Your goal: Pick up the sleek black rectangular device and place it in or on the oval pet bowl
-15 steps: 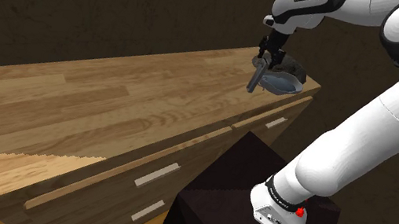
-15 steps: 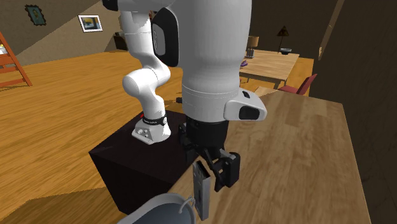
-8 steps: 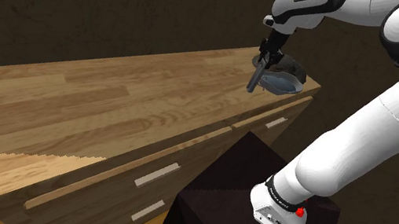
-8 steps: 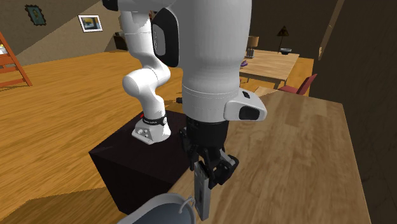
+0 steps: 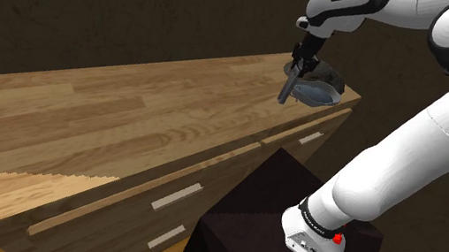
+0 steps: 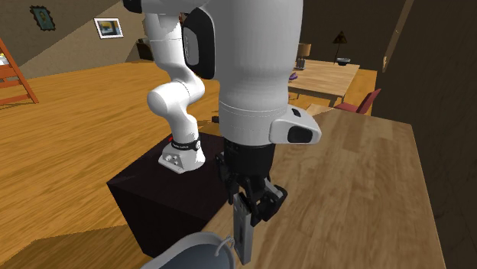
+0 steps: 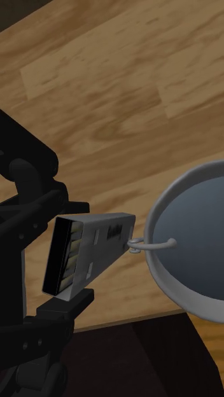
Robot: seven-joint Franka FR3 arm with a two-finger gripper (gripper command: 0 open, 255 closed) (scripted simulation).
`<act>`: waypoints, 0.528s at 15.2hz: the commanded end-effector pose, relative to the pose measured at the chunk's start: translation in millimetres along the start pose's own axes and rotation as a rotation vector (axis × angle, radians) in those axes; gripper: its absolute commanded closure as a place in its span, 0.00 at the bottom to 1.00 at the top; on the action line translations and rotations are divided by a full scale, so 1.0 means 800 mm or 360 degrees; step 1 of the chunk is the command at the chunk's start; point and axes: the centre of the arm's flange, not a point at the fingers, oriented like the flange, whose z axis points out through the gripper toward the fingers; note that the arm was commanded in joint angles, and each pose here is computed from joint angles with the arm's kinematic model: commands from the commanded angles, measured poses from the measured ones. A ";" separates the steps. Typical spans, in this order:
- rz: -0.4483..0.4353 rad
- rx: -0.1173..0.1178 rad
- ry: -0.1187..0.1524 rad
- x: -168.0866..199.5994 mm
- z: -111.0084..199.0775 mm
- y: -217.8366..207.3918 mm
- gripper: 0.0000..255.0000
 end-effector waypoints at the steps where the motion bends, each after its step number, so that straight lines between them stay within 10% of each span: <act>1: 0.0000 0.0000 0.0000 0.000 -0.011 0.000 1.00; 8: 0.0000 0.0000 0.0000 -0.002 -0.057 -0.001 1.00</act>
